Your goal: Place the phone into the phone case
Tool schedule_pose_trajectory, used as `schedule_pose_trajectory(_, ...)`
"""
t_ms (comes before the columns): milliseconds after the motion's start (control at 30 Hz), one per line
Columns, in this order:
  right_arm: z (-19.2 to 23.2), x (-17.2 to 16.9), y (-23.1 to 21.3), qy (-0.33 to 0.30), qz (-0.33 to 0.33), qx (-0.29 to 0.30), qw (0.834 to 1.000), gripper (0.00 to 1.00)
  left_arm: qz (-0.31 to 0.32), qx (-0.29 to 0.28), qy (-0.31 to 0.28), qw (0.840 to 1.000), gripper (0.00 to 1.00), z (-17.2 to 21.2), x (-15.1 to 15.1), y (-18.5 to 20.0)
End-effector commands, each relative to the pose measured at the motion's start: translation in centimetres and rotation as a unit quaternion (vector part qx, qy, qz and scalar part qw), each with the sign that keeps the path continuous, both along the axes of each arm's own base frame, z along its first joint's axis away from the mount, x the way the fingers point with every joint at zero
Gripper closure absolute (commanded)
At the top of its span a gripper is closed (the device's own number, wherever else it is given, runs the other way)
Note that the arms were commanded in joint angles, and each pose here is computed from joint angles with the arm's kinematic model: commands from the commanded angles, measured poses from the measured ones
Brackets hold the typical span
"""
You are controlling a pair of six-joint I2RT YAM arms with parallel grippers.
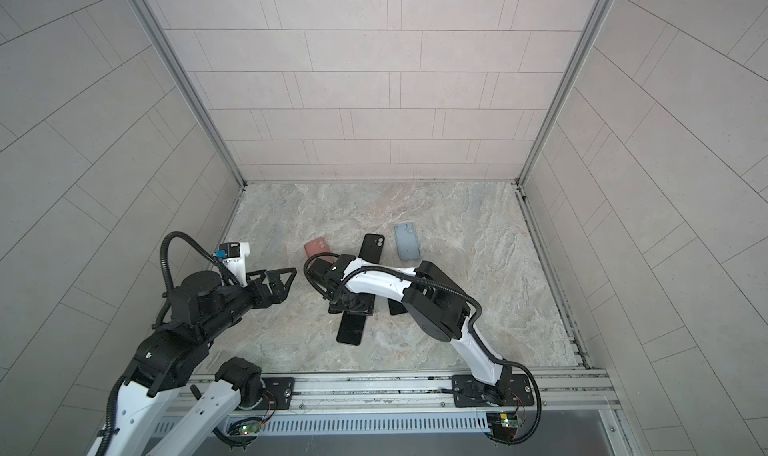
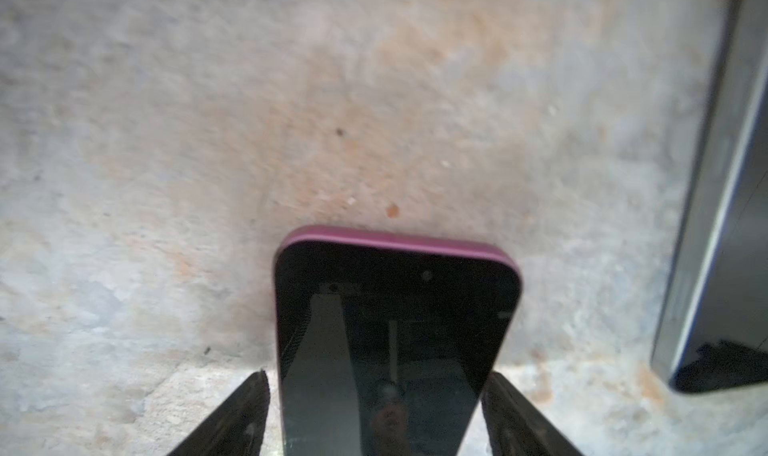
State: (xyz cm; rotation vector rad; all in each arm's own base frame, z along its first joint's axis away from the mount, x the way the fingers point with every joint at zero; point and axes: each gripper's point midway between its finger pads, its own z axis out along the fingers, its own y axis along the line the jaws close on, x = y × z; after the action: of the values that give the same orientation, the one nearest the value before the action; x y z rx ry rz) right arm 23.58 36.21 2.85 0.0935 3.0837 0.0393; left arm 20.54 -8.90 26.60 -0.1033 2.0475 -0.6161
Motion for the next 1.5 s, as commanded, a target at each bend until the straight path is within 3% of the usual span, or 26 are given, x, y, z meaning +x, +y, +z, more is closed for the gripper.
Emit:
schedule_pose_trajectory(0, -0.1, 1.2, -1.4, -0.011, 0.126, -0.055, 0.99, 0.16, 0.004, 0.004, -0.004, 1.0, 0.0, 0.4, 0.0, 0.2)
schedule_pose_trajectory(200, 0.7, 1.8, -2.3, -0.019, 0.159, -0.087, 0.983, 0.1, 0.014, 0.005, -0.014, 1.0, 0.0, 1.1, -0.2, 0.6)
schedule_pose_trajectory(367, -1.4, -0.5, -1.5, 0.027, 0.096, -0.035, 0.994, 0.12, 0.018, 0.006, -0.016, 1.0, 0.0, 1.5, 0.0, 0.7)
schedule_pose_trajectory(667, -1.8, -2.7, -2.2, 0.04, 0.018, -0.046, 0.998, 0.12, 0.016, 0.004, -0.018, 1.0, 0.0, 1.7, -0.1, 0.7)
schedule_pose_trajectory(767, -1.4, -2.8, -1.7, 0.035, 0.022, -0.041, 0.998, 0.16, 0.014, 0.002, -0.017, 1.0, 0.0, 1.6, -0.2, 0.6)
schedule_pose_trajectory(867, -1.0, -2.3, -1.6, 0.022, 0.035, -0.038, 0.998, 0.28, 0.014, 0.001, -0.019, 1.0, 0.0, 1.7, -0.4, 0.7)
schedule_pose_trajectory(1000, -0.2, 0.0, -0.7, -0.003, 0.094, -0.024, 0.995, 0.33, 0.014, 0.004, -0.019, 1.0, 0.0, 1.8, -0.7, 0.9)
schedule_pose_trajectory(1133, 1.1, 2.8, 1.6, -0.045, 0.232, 0.001, 0.972, 0.33, 0.015, 0.011, -0.015, 1.0, 0.0, 1.6, -1.0, 1.1)
schedule_pose_trajectory(1233, 2.0, 3.6, 2.4, -0.057, 0.342, -0.013, 0.938, 0.34, 0.017, 0.015, -0.012, 1.0, 0.0, 1.3, -1.0, 1.2)
schedule_pose_trajectory(1333, 1.8, 3.6, 1.8, -0.047, 0.413, -0.037, 0.909, 0.33, 0.019, 0.018, -0.008, 1.0, 0.0, 1.2, -0.9, 1.3)
schedule_pose_trajectory(1467, 1.9, 3.2, 1.1, -0.036, 0.447, -0.046, 0.892, 0.19, 0.019, 0.021, 0.0, 1.0, 0.0, 0.7, -0.7, 1.2)
